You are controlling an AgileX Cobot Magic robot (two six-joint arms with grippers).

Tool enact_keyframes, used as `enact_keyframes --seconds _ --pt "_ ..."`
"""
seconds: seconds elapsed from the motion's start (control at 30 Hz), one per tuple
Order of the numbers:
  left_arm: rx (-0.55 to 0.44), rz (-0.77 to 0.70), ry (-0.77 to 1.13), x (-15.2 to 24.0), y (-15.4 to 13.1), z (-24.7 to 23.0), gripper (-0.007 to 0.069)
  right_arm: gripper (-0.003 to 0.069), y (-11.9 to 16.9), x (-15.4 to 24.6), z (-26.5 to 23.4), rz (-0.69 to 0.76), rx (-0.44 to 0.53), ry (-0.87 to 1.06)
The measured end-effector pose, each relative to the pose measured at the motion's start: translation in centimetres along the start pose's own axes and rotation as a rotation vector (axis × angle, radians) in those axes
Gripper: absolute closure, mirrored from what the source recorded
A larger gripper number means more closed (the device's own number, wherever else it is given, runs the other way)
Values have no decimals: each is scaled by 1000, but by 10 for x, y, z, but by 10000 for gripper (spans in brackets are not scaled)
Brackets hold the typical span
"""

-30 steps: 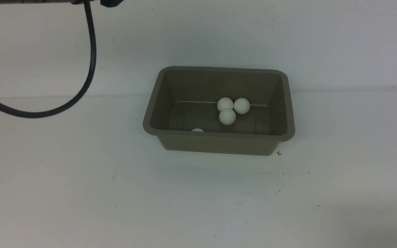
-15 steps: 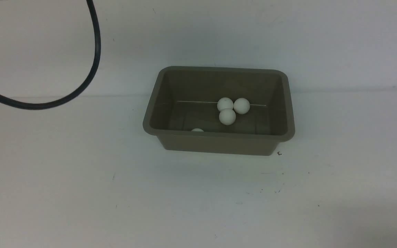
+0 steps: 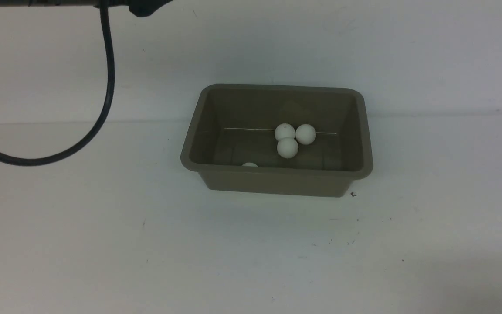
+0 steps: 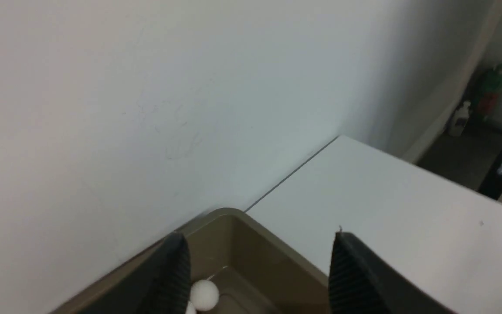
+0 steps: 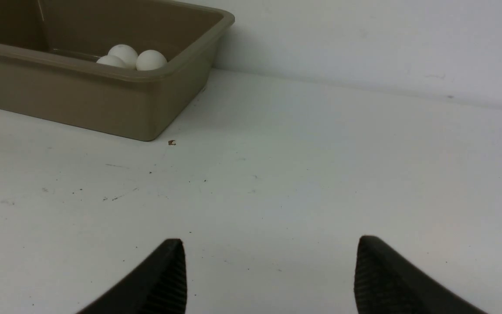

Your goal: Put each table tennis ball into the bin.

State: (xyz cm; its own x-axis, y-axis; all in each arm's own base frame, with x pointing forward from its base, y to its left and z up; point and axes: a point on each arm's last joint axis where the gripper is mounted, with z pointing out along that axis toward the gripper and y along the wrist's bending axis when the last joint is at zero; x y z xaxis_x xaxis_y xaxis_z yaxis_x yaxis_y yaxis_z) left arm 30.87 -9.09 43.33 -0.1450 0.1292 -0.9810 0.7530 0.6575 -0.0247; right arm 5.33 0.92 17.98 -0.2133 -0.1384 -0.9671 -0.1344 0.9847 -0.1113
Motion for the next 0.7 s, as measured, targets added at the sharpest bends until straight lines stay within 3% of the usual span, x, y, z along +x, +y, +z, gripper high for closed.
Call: enact_keyframes --seconds 0.2,0.33,0.5,0.7 --pt "-19 11 -71 -7 2 0 231 186 0 0 0 0 0 0" --pt "-82 19 23 -1 4 -4 231 186 0 0 0 0 0 0" --pt "-298 -52 202 5 9 -26 231 186 0 0 0 1 0 0" --pt "-479 -78 251 -6 -4 -66 231 186 0 0 0 1 0 0"
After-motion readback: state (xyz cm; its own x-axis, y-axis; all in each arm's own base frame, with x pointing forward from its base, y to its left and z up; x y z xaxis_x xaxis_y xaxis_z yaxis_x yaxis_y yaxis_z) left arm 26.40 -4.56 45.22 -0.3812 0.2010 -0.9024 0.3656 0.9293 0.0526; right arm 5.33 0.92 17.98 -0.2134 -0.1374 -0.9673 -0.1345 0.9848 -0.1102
